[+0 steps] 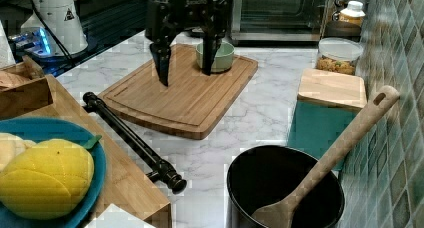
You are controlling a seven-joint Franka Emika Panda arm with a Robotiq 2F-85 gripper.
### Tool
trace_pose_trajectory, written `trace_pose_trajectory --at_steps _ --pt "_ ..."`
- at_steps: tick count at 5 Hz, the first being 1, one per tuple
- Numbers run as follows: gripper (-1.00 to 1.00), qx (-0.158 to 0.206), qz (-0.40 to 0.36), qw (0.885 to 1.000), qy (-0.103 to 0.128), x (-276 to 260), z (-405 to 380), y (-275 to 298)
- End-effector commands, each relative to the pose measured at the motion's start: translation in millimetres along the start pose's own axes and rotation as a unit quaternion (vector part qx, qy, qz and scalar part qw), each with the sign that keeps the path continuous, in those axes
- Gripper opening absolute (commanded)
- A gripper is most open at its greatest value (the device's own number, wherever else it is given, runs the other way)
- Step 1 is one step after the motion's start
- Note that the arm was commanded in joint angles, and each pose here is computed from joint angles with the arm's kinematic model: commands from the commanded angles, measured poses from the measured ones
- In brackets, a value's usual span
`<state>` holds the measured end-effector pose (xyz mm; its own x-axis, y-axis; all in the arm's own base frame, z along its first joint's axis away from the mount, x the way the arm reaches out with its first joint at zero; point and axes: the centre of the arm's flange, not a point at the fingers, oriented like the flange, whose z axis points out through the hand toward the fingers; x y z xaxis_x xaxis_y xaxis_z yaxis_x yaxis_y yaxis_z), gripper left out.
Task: Open the drawer.
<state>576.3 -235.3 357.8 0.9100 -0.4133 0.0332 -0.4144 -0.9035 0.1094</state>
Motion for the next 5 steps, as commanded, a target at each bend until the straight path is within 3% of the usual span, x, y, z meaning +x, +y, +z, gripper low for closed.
trace_pose_trajectory --at_steps 1,2,5 --pt "1.00 -0.033 -0.006 0.999 0.043 10 -24 9" --pt "1.00 -0.050 0.005 0.999 0.019 9 -17 -10" --pt "1.00 -0.100 -0.004 0.995 -0.004 31 2 -6"
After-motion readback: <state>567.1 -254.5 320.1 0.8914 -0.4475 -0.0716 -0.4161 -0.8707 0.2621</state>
